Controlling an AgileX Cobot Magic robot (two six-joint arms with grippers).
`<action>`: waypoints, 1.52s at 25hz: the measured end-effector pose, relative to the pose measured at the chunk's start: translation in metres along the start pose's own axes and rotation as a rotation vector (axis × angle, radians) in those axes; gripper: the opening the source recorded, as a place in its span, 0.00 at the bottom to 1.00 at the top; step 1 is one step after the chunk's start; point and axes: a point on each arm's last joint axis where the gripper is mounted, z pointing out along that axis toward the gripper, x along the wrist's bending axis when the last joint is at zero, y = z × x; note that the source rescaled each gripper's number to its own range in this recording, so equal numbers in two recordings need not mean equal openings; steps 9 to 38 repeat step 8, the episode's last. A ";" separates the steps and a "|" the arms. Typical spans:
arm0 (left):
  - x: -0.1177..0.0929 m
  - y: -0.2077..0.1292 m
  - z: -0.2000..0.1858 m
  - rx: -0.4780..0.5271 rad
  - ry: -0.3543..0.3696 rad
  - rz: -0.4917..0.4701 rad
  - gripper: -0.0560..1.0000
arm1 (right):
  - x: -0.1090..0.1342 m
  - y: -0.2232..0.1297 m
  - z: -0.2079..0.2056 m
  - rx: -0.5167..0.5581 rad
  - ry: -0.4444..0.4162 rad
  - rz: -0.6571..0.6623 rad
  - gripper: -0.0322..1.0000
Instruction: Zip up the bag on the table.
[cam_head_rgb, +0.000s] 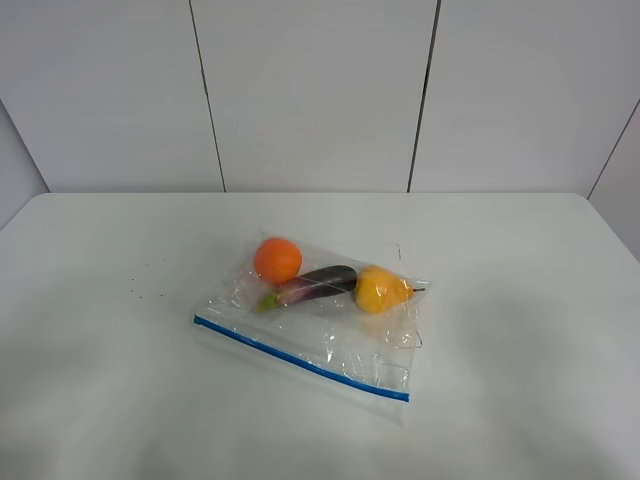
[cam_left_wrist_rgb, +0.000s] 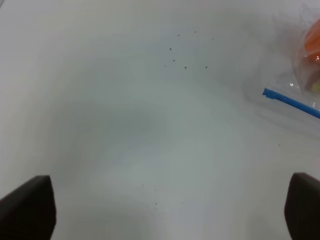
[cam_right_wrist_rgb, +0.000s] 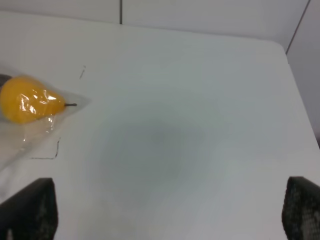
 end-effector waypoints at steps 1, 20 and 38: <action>0.000 0.000 0.000 0.000 0.000 0.000 1.00 | 0.000 0.000 0.000 0.000 -0.002 0.007 1.00; 0.000 0.000 0.000 0.000 0.000 0.000 1.00 | -0.001 0.000 0.000 0.001 -0.007 0.009 1.00; 0.000 0.000 0.000 0.000 0.000 0.000 1.00 | -0.001 0.000 0.000 0.001 -0.007 0.009 1.00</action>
